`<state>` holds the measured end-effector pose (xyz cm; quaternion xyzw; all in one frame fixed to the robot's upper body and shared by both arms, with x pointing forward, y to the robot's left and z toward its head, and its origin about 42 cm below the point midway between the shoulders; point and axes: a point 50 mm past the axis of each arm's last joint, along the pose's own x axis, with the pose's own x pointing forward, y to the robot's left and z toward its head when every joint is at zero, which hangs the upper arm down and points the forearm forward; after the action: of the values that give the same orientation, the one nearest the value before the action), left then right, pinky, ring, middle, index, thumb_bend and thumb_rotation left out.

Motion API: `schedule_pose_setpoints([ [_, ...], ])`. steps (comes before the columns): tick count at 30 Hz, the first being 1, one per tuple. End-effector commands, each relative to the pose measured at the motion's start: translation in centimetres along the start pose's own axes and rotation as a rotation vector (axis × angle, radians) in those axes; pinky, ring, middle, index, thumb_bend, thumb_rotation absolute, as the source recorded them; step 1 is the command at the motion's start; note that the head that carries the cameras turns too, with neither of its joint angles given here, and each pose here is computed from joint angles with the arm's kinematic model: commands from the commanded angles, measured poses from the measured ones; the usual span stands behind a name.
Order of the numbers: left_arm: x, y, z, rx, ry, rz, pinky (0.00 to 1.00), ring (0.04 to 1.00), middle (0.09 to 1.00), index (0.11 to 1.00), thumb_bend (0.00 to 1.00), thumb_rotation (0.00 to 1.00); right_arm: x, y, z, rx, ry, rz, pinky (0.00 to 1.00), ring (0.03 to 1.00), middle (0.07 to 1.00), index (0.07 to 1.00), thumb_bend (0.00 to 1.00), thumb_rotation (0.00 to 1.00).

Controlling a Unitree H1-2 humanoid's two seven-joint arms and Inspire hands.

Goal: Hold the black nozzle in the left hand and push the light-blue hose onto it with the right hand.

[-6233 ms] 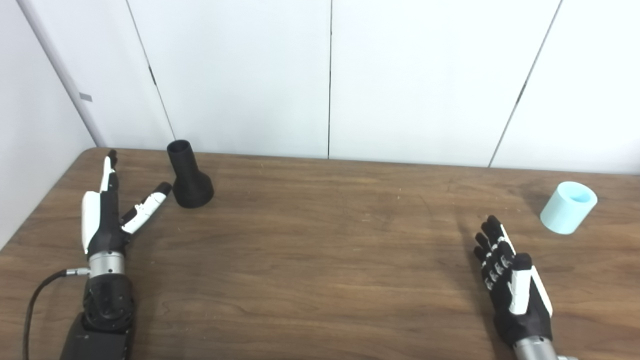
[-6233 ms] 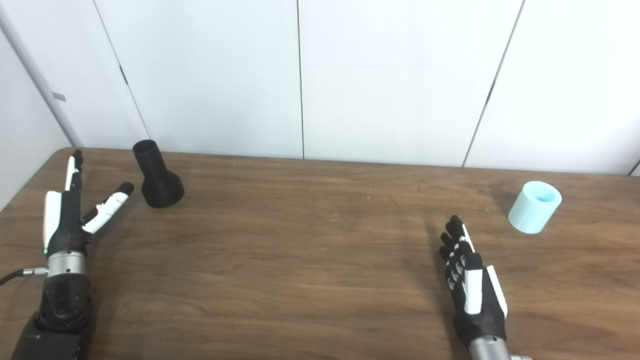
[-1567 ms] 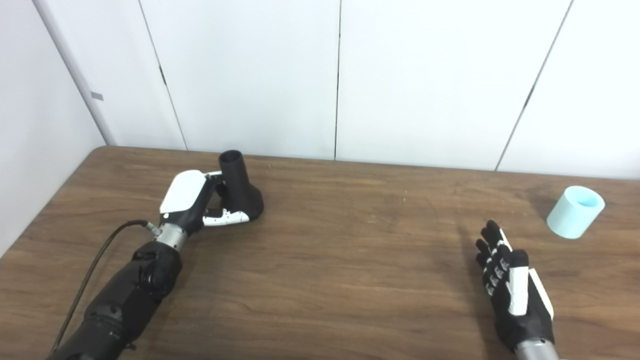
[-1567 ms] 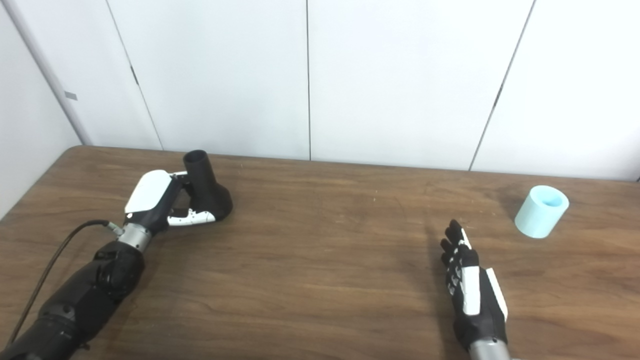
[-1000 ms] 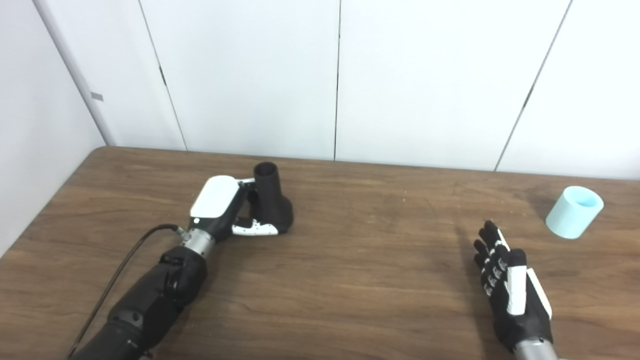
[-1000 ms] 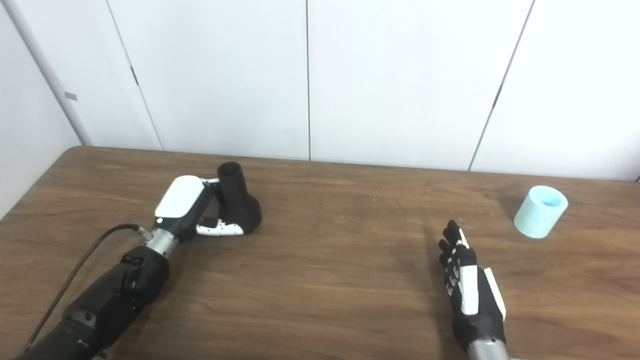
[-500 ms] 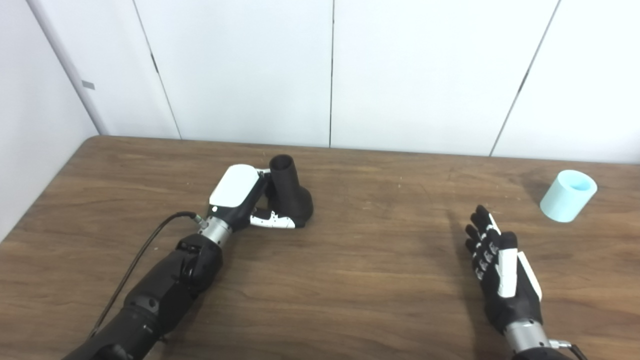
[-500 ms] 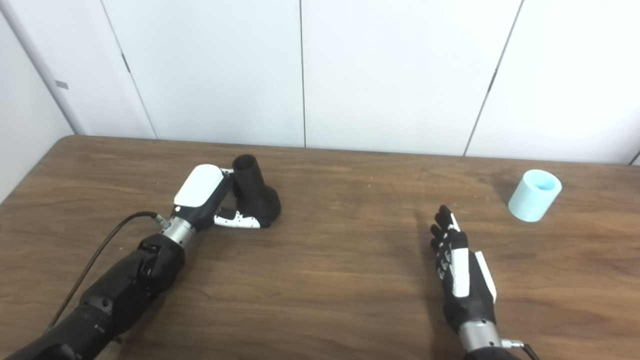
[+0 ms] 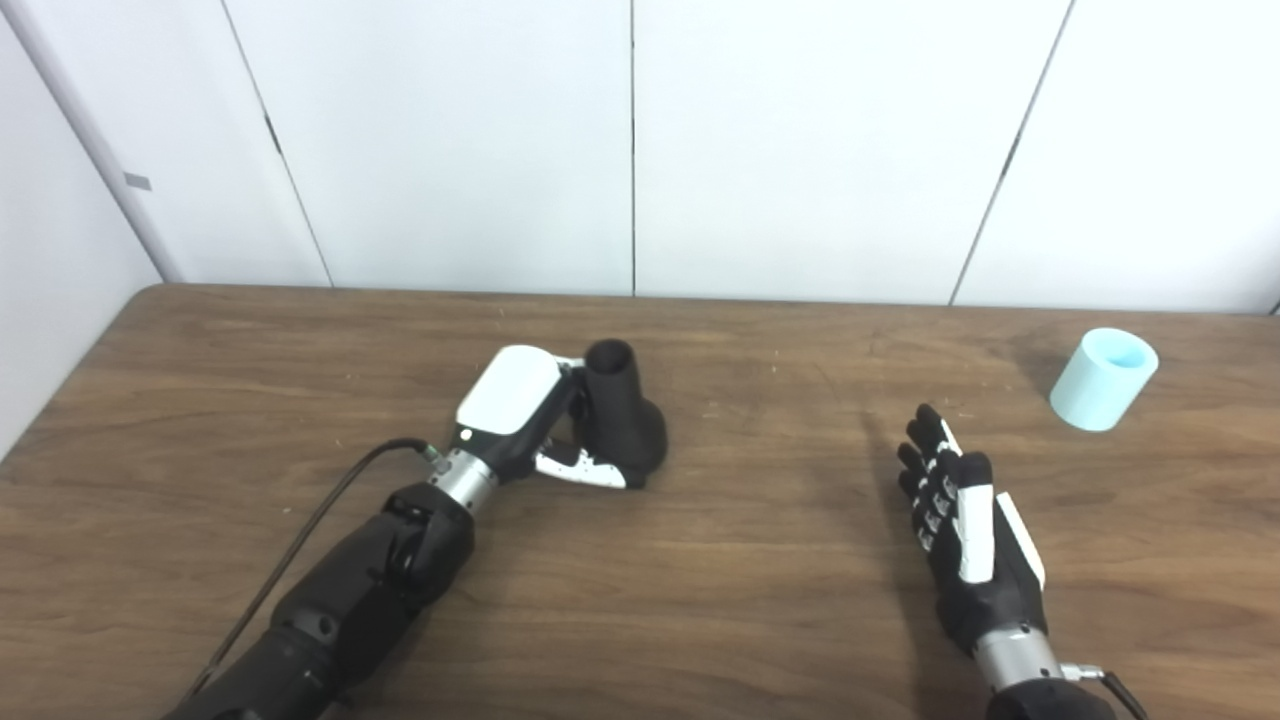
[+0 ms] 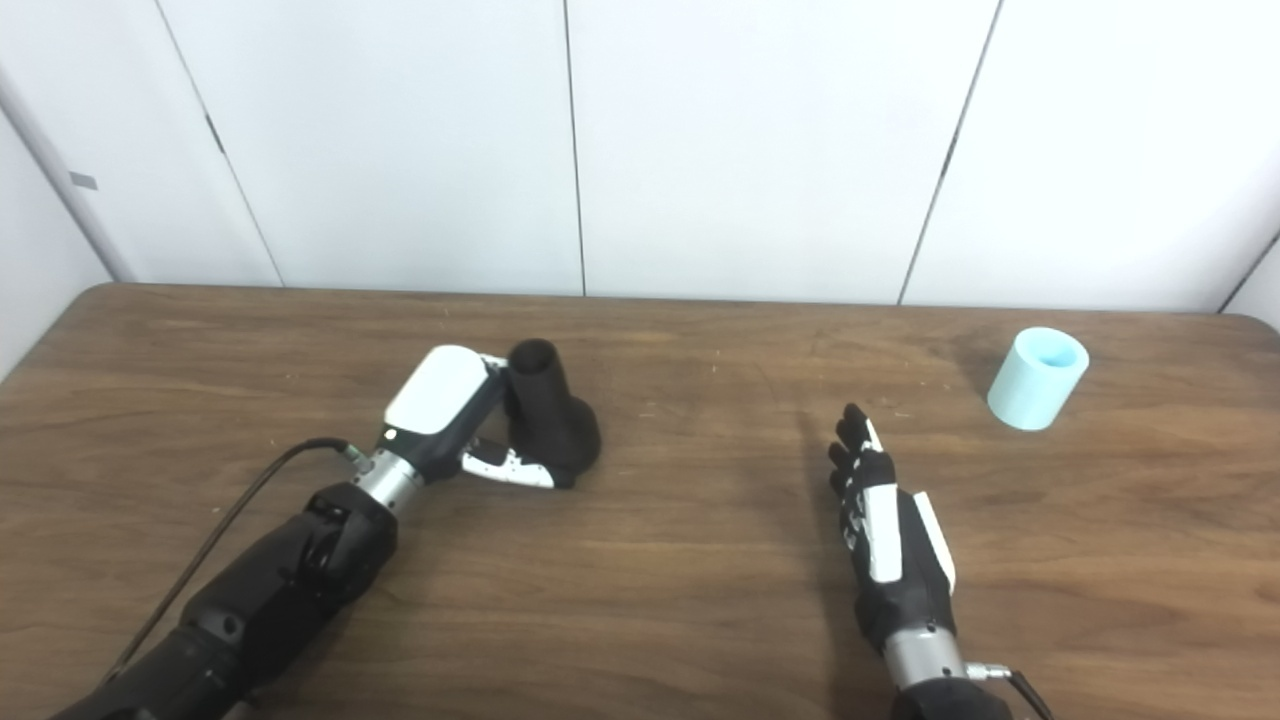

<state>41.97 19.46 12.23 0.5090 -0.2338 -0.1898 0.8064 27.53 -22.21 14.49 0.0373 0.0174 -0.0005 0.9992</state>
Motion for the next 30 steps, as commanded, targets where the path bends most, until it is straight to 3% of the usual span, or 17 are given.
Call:
schedule_pose_setpoints([
  [1,-6.5,-12.0,4.5,-0.117,-0.021,-0.435,0.57,0.465,0.412,0.36,0.63,0.43,0.2,0.9,2.1,0.005,-0.078,0.021,1.0,1.0,1.0,1.0,0.71,1.0],
  [13,-6.3,-13.1,5.9,-0.12,-0.047,-0.472,0.63,0.524,0.454,0.414,0.64,0.44,0.3,1.1,2.0,-0.013,-0.072,0.024,1.0,1.0,1.0,1.0,0.71,1.0],
  [18,-6.3,-13.3,6.0,-0.114,-0.061,-0.476,0.45,0.412,0.392,0.387,0.65,0.44,0.2,1.1,2.0,-0.012,-0.071,0.023,1.0,1.0,1.0,1.0,0.71,1.0],
  [20,-6.3,-13.3,6.0,-0.109,-0.066,-0.478,0.32,0.345,0.344,0.344,0.65,0.44,0.2,1.2,1.9,-0.011,-0.07,0.022,1.0,1.0,1.0,1.0,0.71,1.0],
  [23,-6.3,-13.3,5.9,-0.105,-0.069,-0.483,0.23,0.306,0.309,0.305,0.66,0.43,0.2,1.2,1.9,-0.011,-0.069,0.02,1.0,1.0,1.0,1.0,0.71,1.0],
  [30,-6.2,-13.1,5.8,-0.117,-0.055,-0.501,0.21,0.301,0.301,0.291,0.66,0.43,0.3,1.1,2.1,-0.009,-0.065,0.021,1.0,1.0,1.0,1.0,0.71,1.0],
])
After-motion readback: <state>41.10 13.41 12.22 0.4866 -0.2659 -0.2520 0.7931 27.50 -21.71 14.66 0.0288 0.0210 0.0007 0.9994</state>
